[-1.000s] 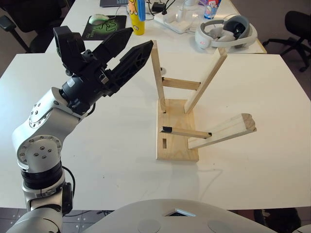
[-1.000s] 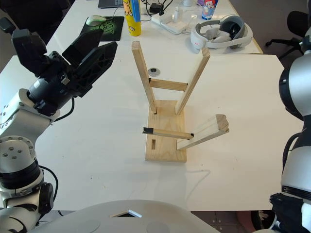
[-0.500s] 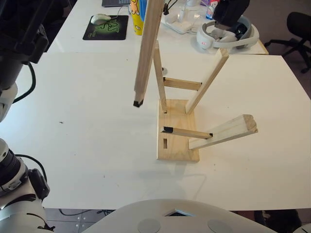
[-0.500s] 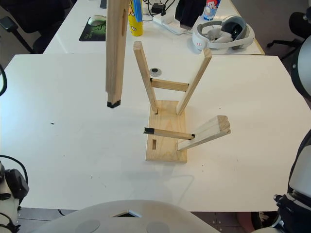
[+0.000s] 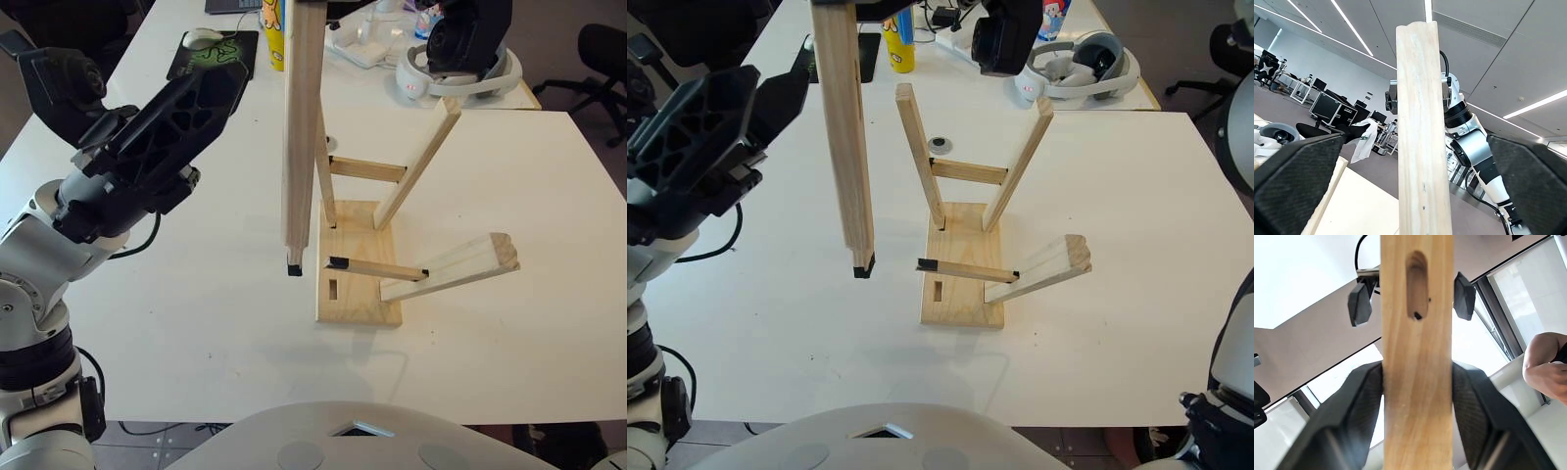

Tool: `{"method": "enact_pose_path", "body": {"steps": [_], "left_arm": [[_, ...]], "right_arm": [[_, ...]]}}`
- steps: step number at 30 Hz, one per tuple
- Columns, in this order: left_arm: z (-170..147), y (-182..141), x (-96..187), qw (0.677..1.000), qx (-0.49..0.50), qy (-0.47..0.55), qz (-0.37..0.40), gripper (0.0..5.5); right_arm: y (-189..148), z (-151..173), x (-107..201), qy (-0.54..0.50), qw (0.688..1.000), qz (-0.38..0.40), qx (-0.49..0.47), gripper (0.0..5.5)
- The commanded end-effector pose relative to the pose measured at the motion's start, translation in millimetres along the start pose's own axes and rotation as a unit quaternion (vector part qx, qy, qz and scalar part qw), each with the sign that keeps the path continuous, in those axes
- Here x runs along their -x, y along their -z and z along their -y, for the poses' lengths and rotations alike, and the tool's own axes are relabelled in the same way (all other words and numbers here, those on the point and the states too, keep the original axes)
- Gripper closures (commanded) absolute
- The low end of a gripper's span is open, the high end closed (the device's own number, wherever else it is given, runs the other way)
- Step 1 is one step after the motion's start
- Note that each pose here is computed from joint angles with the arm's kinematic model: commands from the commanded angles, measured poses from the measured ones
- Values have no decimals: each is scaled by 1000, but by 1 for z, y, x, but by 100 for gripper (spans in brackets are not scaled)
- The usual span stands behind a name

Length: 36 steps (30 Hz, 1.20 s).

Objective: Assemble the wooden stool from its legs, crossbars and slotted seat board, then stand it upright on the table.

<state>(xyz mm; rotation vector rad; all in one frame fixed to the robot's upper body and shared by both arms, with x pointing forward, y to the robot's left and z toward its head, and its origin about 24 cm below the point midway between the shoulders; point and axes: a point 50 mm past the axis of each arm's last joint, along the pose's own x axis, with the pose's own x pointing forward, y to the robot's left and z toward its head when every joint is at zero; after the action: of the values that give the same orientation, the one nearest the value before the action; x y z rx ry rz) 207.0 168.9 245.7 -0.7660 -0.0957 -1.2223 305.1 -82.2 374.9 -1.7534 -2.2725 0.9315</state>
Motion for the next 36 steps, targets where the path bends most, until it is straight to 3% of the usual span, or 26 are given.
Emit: {"method": "enact_pose_path", "body": {"steps": [1,23,36], "left_arm": [[-7,6,-7,999,1,-27,-34,10],[-3,23,-18,997,70,-5,-36,10],[-5,24,-21,997,66,-16,-36,209]], "right_arm": [[0,2,-8,20,1000,13,3,344],[-2,-13,-15,36,999,2,10,344],[-5,-16,-13,33,999,-2,-5,344]]}}
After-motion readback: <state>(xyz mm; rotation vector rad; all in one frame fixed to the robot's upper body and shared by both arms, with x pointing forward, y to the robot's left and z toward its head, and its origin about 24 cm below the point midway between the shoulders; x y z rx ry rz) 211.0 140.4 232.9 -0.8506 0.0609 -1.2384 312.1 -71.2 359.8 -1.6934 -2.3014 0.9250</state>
